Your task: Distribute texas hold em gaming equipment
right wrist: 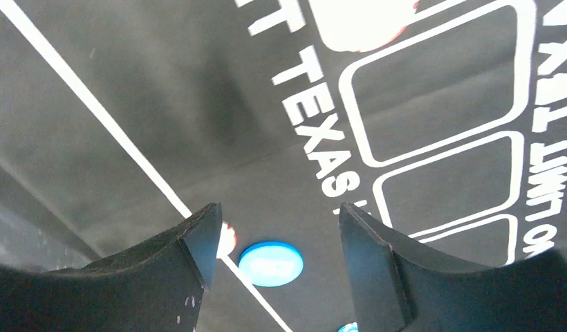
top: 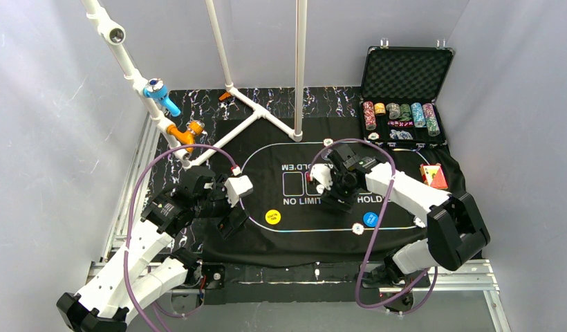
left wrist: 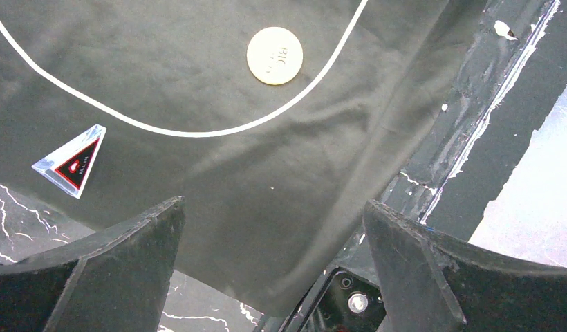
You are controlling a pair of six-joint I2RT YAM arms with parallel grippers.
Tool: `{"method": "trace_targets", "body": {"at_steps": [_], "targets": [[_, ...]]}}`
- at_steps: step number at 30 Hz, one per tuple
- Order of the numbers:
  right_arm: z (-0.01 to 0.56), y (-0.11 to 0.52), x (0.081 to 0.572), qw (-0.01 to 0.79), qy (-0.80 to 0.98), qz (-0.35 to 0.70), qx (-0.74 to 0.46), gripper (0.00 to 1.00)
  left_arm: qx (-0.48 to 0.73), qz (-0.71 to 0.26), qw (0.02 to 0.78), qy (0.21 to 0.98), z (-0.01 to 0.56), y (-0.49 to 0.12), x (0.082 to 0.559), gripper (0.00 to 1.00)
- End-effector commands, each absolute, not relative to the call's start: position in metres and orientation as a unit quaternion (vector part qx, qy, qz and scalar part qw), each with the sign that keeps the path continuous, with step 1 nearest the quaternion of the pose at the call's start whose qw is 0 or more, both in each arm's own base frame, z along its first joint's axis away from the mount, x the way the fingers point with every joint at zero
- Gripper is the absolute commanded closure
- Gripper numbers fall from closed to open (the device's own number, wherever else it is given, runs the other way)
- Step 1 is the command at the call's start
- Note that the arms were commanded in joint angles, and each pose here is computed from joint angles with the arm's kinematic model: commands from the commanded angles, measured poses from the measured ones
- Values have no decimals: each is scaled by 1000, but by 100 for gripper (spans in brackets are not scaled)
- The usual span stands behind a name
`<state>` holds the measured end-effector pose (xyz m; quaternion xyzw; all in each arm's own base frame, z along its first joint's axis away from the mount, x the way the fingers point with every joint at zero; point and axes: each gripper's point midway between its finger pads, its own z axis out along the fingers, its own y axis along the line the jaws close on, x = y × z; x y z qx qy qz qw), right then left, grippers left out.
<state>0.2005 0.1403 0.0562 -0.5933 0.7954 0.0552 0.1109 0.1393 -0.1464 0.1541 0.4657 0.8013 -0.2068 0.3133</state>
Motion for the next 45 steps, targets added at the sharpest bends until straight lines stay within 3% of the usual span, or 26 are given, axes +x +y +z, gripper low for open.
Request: {"method": "trace_targets", "body": {"at_steps": [1, 17, 45], "targets": [[78, 173, 252, 199, 834, 50, -512, 29, 465, -208, 315, 801, 155, -146, 139, 1], [64, 211, 293, 210, 853, 62, -474, 29, 465, -204, 318, 801, 156, -145, 140, 1], [24, 231, 286, 158, 850, 93, -494, 37, 464, -199, 320, 802, 154, -143, 141, 1]]}}
